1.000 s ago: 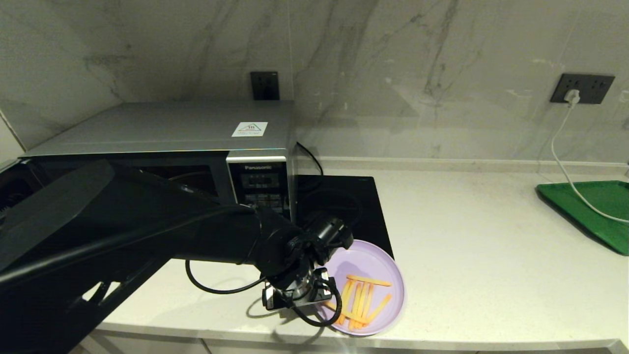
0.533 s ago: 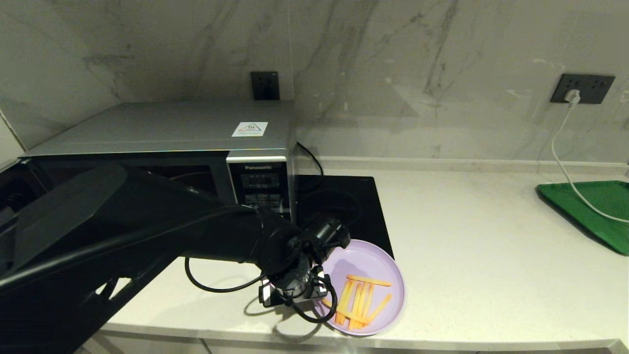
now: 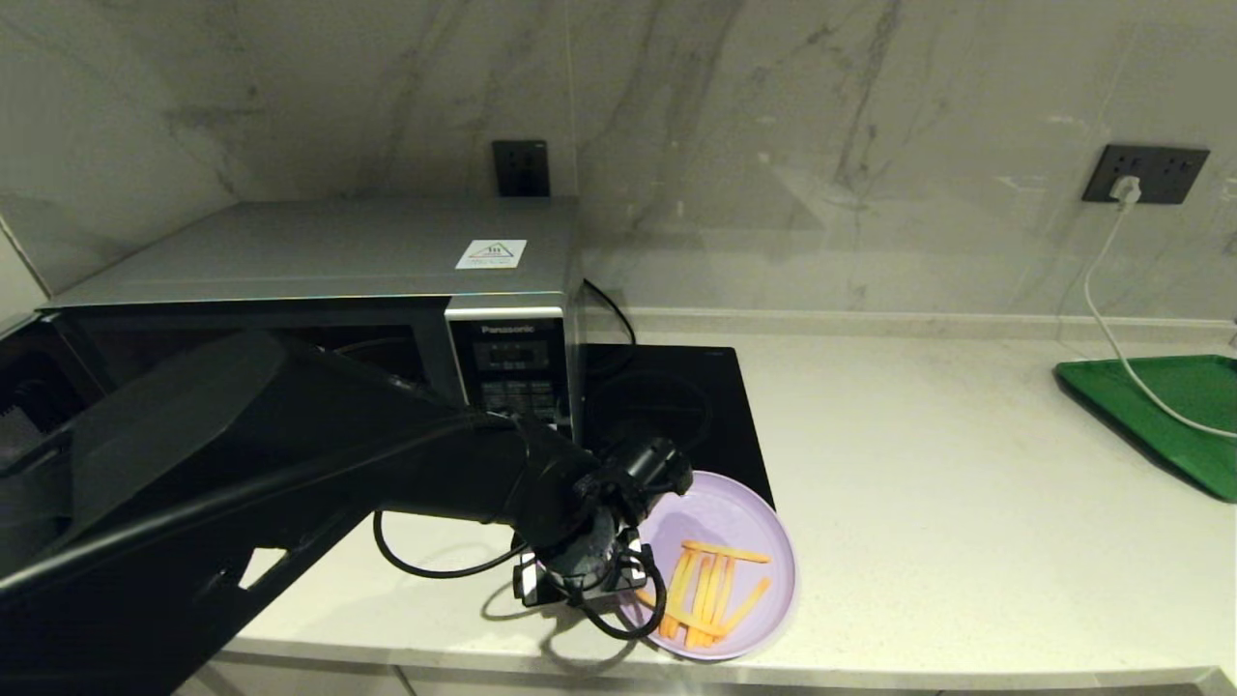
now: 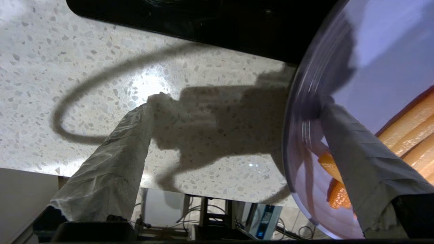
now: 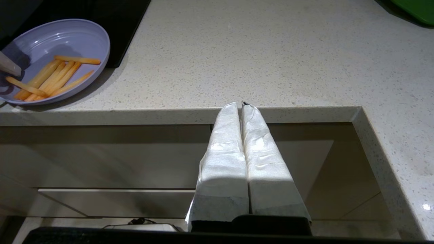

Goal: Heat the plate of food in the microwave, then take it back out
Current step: Put the plate in the microwave oven

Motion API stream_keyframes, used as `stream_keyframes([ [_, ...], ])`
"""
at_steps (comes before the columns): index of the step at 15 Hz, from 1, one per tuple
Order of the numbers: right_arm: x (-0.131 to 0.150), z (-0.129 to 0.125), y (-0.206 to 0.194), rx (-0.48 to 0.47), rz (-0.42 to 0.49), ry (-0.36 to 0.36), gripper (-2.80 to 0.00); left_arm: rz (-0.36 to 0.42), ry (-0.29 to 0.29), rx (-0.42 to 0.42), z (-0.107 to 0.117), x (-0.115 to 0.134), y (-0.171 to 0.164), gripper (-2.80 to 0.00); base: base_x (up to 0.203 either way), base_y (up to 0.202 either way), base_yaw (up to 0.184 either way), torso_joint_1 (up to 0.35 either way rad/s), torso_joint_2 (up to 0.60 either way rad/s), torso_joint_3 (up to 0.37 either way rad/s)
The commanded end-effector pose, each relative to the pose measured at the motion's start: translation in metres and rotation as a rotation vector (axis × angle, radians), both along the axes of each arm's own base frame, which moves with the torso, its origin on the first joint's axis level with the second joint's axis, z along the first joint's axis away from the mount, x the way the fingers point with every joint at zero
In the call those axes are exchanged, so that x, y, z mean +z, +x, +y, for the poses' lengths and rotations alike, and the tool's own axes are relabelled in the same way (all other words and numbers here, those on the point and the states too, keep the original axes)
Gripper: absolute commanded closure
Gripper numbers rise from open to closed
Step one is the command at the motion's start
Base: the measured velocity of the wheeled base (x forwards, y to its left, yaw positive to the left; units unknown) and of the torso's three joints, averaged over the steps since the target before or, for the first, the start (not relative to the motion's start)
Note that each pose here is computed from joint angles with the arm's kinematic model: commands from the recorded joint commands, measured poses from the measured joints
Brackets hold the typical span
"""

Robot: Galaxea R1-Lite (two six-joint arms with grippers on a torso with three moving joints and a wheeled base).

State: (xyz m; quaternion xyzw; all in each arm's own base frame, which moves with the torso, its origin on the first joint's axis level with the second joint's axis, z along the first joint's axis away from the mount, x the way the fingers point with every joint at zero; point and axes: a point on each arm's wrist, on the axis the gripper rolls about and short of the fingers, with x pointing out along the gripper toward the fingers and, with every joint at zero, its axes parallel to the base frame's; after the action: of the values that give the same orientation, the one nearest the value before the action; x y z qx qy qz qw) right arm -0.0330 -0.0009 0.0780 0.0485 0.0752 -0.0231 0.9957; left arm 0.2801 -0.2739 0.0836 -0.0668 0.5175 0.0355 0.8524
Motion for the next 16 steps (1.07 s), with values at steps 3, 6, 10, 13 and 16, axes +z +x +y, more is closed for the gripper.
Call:
stream_keyframes([
  [3, 0.0, 0.0, 0.0, 0.0, 0.004, 0.001, 0.0, 0.014, 0.017, 0.001, -0.001, -0.007, -0.002, 0.0, 0.0, 0.0, 0.0, 0.0, 0.0, 0.0],
  [6, 0.0, 0.0, 0.0, 0.0, 0.002, 0.001, 0.0, 0.02, 0.024, 0.0, -0.001, -0.01, -0.001, 0.0, 0.0, 0.0, 0.0, 0.0, 0.0, 0.0],
  [10, 0.0, 0.0, 0.0, 0.0, 0.002, 0.001, 0.0, 0.018, 0.021, 0.003, -0.001, -0.009, -0.001, 0.0, 0.0, 0.0, 0.0, 0.0, 0.0, 0.0],
  [13, 0.0, 0.0, 0.0, 0.0, 0.003, 0.001, 0.0, 0.017, 0.007, 0.006, 0.0, -0.005, -0.001, 0.0, 0.0, 0.0, 0.0, 0.0, 0.0, 0.0],
  [16, 0.0, 0.0, 0.0, 0.0, 0.002, 0.001, 0.0, 0.043, -0.038, -0.007, 0.001, 0.0, -0.002, 0.0, 0.0, 0.0, 0.0, 0.0, 0.0, 0.0],
])
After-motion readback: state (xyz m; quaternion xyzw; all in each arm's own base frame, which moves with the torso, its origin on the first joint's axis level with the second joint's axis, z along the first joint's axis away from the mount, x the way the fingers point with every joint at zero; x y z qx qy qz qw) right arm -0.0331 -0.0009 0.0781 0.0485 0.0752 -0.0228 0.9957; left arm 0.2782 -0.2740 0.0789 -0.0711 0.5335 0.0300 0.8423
